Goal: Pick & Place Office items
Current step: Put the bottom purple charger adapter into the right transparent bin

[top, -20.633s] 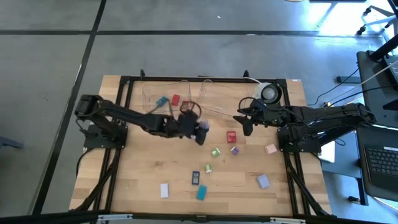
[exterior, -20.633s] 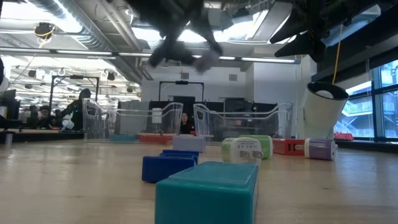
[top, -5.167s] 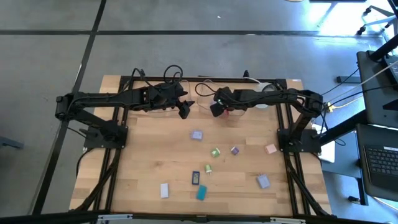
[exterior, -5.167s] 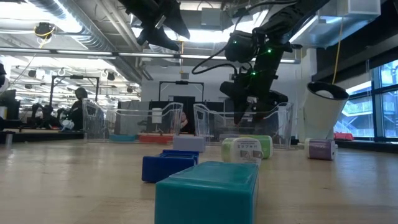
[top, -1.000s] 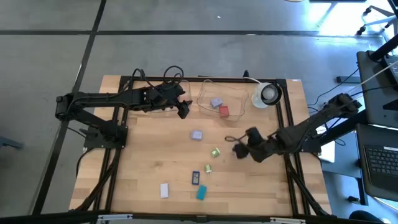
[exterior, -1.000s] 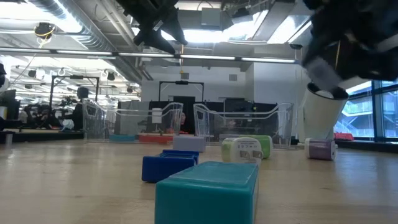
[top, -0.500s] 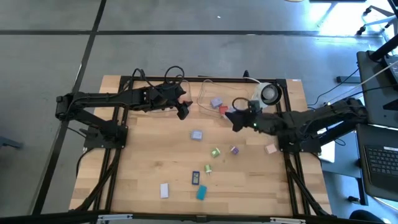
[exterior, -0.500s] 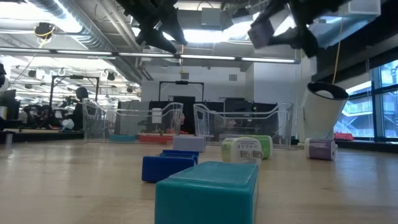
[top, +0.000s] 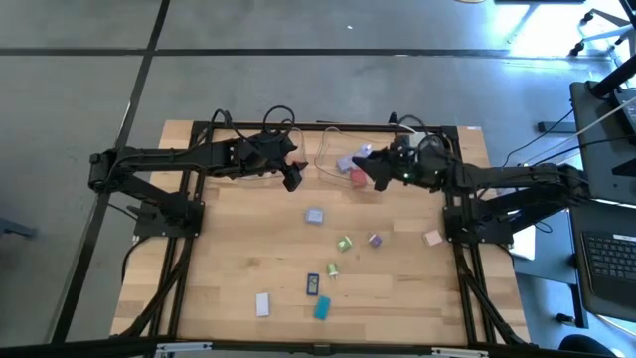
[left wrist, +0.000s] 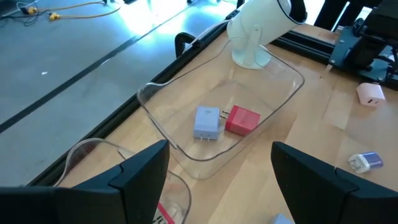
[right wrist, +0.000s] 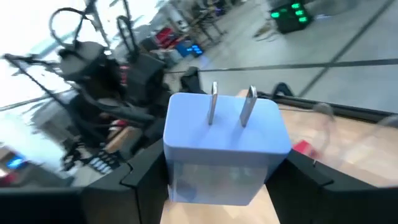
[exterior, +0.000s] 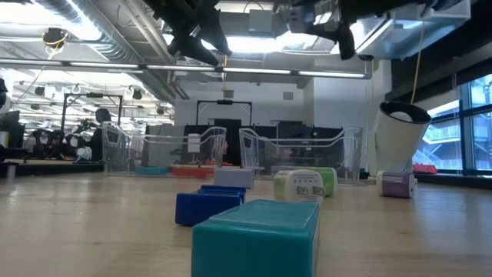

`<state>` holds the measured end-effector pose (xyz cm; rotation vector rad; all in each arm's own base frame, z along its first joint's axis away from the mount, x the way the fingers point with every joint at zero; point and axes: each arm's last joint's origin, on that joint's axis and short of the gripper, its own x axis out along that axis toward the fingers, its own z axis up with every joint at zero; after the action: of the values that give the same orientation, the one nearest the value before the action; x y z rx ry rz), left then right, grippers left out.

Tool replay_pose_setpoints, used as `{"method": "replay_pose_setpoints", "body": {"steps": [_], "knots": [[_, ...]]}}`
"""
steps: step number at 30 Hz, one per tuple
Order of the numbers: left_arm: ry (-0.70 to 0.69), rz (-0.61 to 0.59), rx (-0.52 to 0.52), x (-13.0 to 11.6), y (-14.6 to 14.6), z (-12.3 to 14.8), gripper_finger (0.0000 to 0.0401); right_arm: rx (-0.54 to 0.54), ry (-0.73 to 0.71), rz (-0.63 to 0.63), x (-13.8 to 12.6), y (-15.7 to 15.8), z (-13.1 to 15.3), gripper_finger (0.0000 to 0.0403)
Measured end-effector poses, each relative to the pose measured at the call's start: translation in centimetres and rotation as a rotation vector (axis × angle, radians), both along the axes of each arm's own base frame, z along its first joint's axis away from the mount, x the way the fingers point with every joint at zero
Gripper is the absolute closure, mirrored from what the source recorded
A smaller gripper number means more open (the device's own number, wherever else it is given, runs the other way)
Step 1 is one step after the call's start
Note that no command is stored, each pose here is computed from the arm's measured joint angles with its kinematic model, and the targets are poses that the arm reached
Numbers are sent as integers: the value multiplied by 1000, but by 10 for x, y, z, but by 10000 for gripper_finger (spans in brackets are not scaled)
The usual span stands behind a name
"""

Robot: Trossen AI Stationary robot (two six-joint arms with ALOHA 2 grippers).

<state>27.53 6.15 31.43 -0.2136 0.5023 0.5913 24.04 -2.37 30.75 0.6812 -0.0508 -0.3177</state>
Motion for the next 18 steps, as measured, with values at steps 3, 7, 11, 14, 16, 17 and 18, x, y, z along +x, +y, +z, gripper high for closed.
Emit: {"method": "replay_pose_setpoints", "body": {"steps": [3, 7, 11, 14, 16, 17, 18], "knots": [[0, 0, 0, 0, 0, 0, 123, 2, 4, 31, 0, -4, 0, 178], [0, 0, 0, 0, 0, 0, 123, -20, 11, 48, 0, -5, 0, 177], [0, 1, 0, 0, 0, 0, 123, -19, 13, 87, 0, -3, -1, 177], [0, 1, 0, 0, 0, 0, 123, -17, 29, 101, 0, -3, -2, 177], [0, 1, 0, 0, 0, 0, 123, -28, 37, 99, 0, -3, -3, 177], [0, 1, 0, 0, 0, 0, 123, -40, 41, 93, 0, -3, -3, 177], [0, 1, 0, 0, 0, 0, 123, -57, 46, 83, 0, -4, -3, 177]]}}
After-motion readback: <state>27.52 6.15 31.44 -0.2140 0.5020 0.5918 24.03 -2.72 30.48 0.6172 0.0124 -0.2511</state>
